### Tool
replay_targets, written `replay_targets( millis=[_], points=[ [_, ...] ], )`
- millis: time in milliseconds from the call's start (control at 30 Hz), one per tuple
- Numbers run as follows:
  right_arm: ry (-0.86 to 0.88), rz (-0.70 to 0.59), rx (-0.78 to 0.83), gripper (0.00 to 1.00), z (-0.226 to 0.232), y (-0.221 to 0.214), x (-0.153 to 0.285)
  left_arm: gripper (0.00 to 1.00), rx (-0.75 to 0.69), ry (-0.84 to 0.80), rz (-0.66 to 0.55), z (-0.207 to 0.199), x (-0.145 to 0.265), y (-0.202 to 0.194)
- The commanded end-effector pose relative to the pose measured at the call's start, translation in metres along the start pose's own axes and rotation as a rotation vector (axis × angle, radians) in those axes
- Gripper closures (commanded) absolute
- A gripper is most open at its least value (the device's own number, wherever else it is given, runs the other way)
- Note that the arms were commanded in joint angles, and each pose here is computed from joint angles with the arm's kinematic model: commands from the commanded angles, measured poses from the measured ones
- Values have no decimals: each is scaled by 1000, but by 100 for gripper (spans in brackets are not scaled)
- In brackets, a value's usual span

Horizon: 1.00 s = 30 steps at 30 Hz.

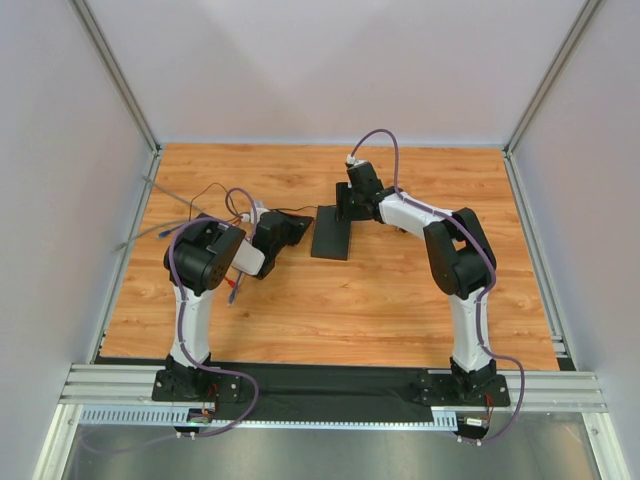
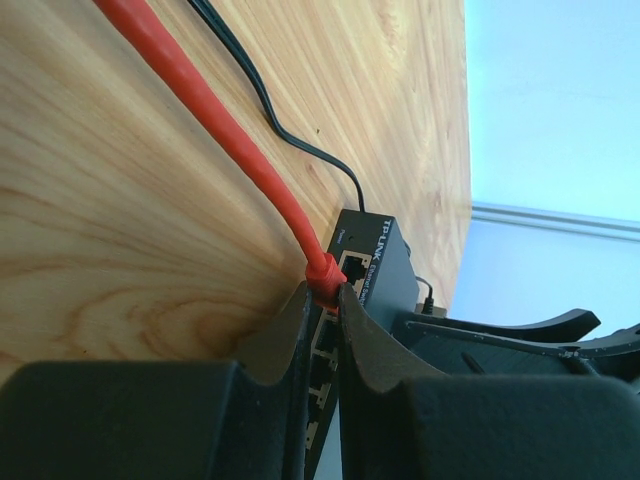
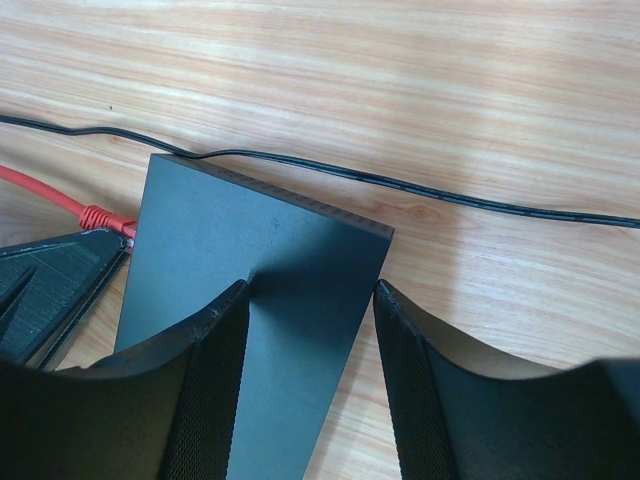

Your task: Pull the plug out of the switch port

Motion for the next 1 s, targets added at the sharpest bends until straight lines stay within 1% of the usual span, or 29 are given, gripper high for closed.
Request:
replay_targets(
  millis=[0, 100, 233, 367, 433, 500, 567, 733, 767, 833, 867, 967],
  points=[
    [-139, 164, 24, 47, -35, -44, -16, 100, -87, 124, -61, 28, 2, 10],
    [-139, 161, 24, 47, -35, -43, -16, 100, -110, 129, -85, 21, 2, 16],
    [-140, 162, 24, 47, -35, -44, -16, 100, -107, 140, -115, 26, 8, 21],
    [-138, 166, 22, 47, -35, -45, -16, 100, -80, 145, -89, 37, 17, 14],
    [-137, 163, 25, 47, -35, -43, -16, 100, -45, 116, -72, 40, 20, 7],
    [-140, 164, 27, 47, -35, -43, -16, 100, -39, 115, -79, 41, 20, 8],
    [-139, 165, 27, 47, -35, -43, -16, 100, -62, 129, -95, 39, 19, 12],
    [-137, 164, 27, 47, -34, -42, -16, 100, -155, 158, -159, 28, 34, 29],
    [-137, 160, 28, 47, -34, -41, -15, 100, -193, 140, -171, 15, 38, 35],
    [-135, 159, 27, 47, -34, -41, -15, 100, -241, 183, -195, 15, 44, 42],
    [-138, 162, 28, 47, -35, -42, -15, 100, -288, 187, -206, 7, 50, 47],
    [-131, 158, 28, 46, -33, -40, -14, 100, -363, 217, -255, -5, 63, 60]
  ],
)
Point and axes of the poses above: each gripper's point midway between its finger pads, its own x axis back along the fingers, its own z axis along the line the jaws close on, y = z × x, the point moved 6 cm from there along x, back along the fingers
